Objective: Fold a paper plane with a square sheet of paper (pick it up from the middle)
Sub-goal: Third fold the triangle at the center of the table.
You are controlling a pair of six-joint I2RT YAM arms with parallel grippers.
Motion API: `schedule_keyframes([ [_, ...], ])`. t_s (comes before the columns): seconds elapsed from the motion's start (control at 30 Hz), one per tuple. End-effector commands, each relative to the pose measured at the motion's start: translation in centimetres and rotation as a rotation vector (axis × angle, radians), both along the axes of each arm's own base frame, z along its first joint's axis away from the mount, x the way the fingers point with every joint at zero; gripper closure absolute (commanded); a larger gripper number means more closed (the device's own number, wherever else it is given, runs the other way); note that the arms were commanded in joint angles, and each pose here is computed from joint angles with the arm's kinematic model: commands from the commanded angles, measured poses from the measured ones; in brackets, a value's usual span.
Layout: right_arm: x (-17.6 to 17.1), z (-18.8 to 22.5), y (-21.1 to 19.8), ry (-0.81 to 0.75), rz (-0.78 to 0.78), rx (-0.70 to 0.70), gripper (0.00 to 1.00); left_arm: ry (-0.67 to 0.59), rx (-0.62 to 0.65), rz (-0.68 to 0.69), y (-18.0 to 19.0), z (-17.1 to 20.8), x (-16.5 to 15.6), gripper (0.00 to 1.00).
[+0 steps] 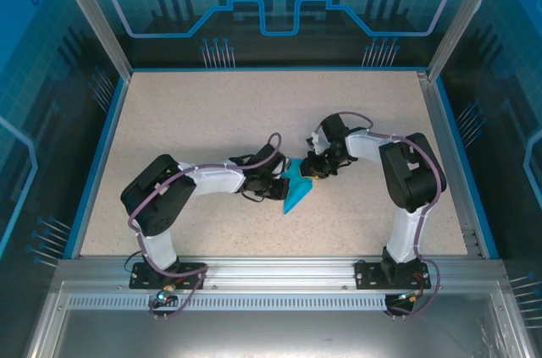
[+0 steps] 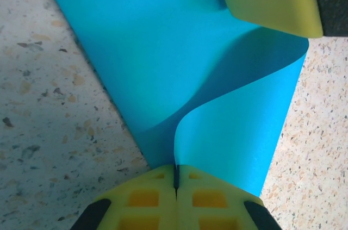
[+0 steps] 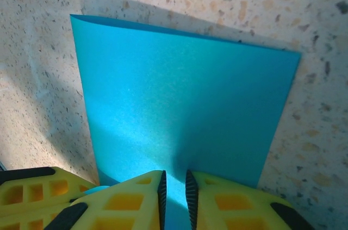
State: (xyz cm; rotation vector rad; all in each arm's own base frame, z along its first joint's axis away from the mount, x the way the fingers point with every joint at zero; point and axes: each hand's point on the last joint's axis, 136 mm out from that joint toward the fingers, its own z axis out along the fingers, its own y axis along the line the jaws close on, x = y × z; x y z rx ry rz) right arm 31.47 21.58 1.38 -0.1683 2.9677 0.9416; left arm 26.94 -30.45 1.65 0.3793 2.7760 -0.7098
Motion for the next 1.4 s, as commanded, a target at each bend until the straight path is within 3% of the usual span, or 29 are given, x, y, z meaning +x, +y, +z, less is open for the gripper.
schedule_keyframes([
  [0.0, -0.4, 1.2, -0.7, 0.024, -0.015, -0.023, 0.75, 0.042, 0.005, 0.005, 0.4, -1.2, -0.7, 0.99],
  [0.23, 0.3, 6.5, -1.0, -0.104, -0.107, 0.063, 0.71, 0.048, 0.009, 0.013, 0.6, -1.7, -0.8, 1.0],
  [0.37, -1.9, 7.4, -0.4, -0.116, -0.153, 0.165, 0.85, 0.049, 0.019, 0.011, 0.8, -1.9, -0.9, 1.0],
  [0.5, -5.1, 6.7, 0.4, -0.086, -0.18, 0.238, 0.96, 0.053, 0.02, 0.007, 0.8, -1.9, -0.9, 1.0],
  [0.77, -9.5, 5.6, 2.1, -0.068, -0.18, 0.236, 0.98, 0.06, 0.012, 0.015, 0.7, -1.9, -0.9, 1.0],
  [1.07, -10.7, 3.8, 5.1, -0.022, -0.158, 0.21, 0.98, 0.068, 0.006, 0.016, 0.8, -2.1, -1.3, 1.0],
  [1.37, -10.5, 2.3, 5.3, -0.011, -0.226, 0.185, 0.98, 0.079, 0.003, 0.009, 0.7, -2.3, -1.4, 1.0],
])
